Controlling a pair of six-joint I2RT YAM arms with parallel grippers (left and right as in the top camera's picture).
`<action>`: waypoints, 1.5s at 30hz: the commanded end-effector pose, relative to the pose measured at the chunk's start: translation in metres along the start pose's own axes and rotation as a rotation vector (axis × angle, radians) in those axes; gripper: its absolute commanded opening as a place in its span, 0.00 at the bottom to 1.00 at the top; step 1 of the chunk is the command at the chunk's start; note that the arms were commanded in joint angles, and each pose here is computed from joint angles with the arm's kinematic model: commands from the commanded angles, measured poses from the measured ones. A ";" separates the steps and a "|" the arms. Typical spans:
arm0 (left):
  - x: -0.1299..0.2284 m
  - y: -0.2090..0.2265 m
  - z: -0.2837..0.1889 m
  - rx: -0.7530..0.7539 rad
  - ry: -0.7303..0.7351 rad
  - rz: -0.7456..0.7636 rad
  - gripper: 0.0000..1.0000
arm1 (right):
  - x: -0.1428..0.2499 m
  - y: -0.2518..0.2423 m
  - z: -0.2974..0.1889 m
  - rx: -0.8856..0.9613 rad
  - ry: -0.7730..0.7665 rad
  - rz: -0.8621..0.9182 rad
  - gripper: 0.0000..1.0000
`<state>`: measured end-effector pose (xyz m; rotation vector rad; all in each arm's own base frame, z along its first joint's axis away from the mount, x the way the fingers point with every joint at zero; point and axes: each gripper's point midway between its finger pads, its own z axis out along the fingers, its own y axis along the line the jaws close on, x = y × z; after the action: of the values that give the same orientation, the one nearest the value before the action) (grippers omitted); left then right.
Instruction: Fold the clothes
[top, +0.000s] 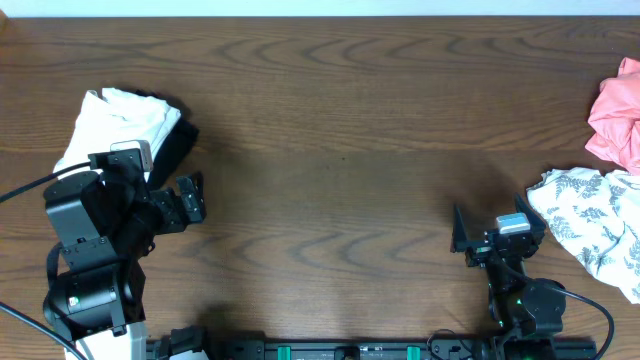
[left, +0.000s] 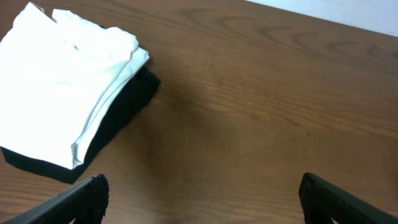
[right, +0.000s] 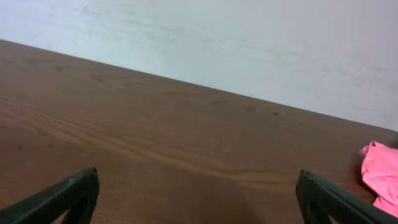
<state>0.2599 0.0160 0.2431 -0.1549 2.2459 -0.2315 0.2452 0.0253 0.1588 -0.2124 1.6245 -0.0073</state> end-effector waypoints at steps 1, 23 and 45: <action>0.002 -0.002 0.001 0.010 0.005 0.008 0.98 | 0.000 0.001 0.000 -0.001 -0.001 -0.012 0.99; 0.026 -0.053 -0.058 0.131 -0.207 0.216 0.98 | 0.000 0.001 0.000 -0.001 -0.001 -0.012 0.99; 0.044 -0.028 0.003 0.076 -0.711 0.334 0.98 | 0.000 0.001 0.000 -0.001 -0.001 -0.012 0.99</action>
<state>0.2312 -0.0252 0.2164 0.1596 1.5587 -0.1154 0.2452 0.0251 0.1588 -0.2119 1.6250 -0.0079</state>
